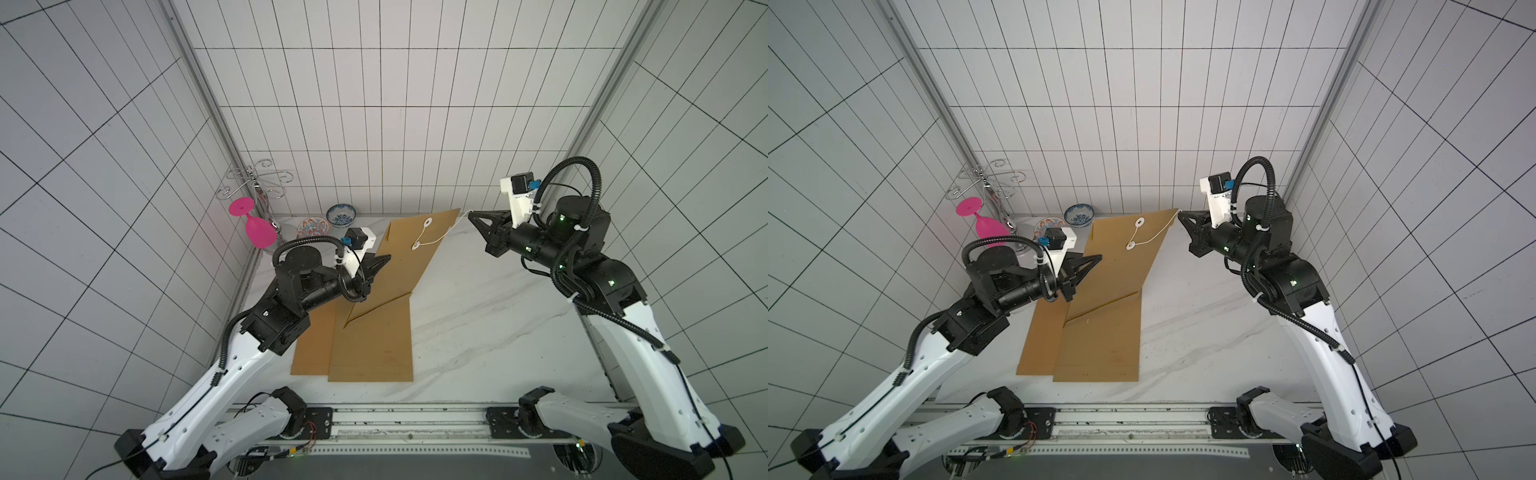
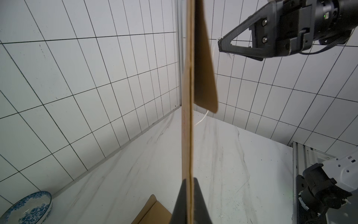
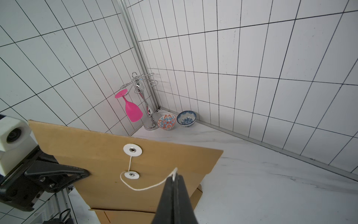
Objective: Open the file bag
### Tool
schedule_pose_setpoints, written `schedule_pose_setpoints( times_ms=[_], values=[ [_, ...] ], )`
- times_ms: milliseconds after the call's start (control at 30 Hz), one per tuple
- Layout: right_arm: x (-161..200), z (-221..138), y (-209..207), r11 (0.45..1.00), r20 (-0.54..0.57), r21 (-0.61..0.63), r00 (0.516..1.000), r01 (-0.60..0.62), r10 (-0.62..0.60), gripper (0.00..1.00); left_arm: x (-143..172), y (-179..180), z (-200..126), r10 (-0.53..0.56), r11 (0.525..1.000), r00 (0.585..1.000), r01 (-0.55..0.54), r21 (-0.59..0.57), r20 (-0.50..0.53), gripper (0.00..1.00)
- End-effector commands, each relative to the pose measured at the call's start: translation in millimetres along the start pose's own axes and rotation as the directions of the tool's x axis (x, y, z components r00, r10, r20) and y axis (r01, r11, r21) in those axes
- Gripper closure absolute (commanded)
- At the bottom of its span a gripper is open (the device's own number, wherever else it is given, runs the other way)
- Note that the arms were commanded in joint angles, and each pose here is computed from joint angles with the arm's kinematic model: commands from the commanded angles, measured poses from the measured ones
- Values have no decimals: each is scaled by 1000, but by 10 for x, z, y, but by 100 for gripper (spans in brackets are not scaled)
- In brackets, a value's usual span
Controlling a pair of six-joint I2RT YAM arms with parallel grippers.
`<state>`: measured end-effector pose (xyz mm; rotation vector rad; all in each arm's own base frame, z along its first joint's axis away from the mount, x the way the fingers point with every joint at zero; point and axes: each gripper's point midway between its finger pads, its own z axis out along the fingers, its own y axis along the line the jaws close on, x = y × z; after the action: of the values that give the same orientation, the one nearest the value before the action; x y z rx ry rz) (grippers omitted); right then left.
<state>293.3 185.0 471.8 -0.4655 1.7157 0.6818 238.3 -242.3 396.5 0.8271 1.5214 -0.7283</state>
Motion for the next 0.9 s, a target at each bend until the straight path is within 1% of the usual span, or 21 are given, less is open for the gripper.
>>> schedule_pose_setpoints(
  times_ms=[0,233,533,867],
  values=[
    [50,-9,-61,1000,-7,7,1000,12,-12,100,7,-115,-52,41,997,999,-41,63,4,100],
    [88,-1,-225,999,-21,47,1000,-1,2,100,11,-140,-112,60,996,998,-60,69,9,100],
    [242,23,-391,996,-68,80,997,-34,39,100,-55,-127,-165,28,994,998,-33,105,48,100],
    [430,52,-554,991,-110,101,989,-85,96,100,-168,-123,-245,16,991,996,-28,131,93,100]
  ],
)
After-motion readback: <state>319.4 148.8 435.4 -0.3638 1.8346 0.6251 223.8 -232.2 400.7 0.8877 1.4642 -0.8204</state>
